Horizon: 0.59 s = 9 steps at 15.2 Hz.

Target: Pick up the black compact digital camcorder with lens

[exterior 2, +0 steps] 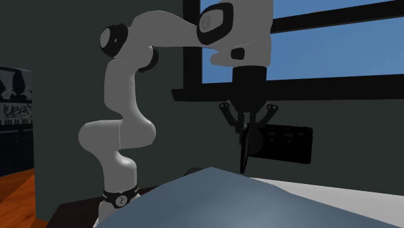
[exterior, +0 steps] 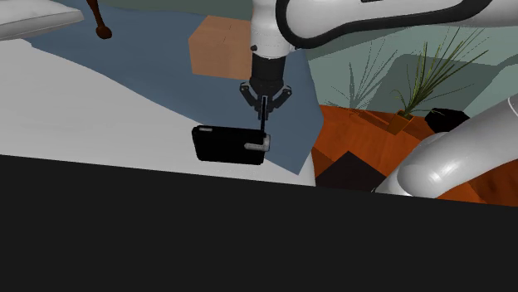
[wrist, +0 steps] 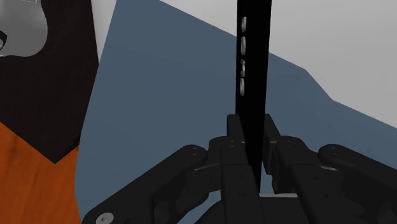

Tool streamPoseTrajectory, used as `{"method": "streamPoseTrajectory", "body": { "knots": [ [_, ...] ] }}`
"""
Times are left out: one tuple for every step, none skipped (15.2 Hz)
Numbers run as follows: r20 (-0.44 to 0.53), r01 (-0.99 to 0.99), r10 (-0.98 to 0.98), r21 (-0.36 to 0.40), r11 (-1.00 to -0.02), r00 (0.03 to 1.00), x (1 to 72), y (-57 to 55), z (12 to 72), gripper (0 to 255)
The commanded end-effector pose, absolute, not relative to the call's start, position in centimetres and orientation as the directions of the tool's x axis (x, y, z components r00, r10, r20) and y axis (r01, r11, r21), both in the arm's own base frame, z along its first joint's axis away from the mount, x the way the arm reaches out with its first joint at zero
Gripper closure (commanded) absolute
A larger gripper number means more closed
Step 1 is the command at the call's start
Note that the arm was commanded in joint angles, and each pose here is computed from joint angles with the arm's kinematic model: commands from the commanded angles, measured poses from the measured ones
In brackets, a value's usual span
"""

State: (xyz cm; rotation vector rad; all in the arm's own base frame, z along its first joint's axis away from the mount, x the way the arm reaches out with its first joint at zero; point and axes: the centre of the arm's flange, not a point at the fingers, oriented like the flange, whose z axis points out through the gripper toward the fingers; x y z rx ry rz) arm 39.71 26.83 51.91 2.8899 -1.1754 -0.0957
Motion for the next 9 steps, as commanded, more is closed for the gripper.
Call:
{"method": "streamPoseTrajectory", "body": {
  "knots": [
    [-0.049, -0.697, -0.698, 0.041, -0.716, 0.715, 39.7, 26.8, 53.0, 255],
    [-0.049, -0.697, -0.698, 0.041, -0.716, 0.715, 39.7, 26.8, 53.6, 255],
    [-0.049, -0.697, -0.698, 0.041, -0.716, 0.715, 39.7, 26.8, 54.1, 255],
    [-0.049, -0.697, -0.698, 0.041, -0.716, 0.715, 39.7, 26.8, 54.6, 255],
    [-0.049, -0.697, -0.698, 0.041, -0.716, 0.715, 39.7, 26.8, 55.1, 255],
    [-0.049, -0.697, -0.698, 0.041, -0.716, 0.715, 39.7, 26.8, 55.7, 255],
    [-0.049, -0.697, -0.698, 0.041, -0.716, 0.715, 39.7, 26.8, 56.2, 255],
    [-0.049, -0.697, -0.698, 0.041, -0.716, 0.715, 39.7, 26.8, 56.3, 255],
    [-0.049, -0.697, -0.698, 0.041, -0.716, 0.715, 39.7, 26.8, 56.3, 255]
  ]
}}
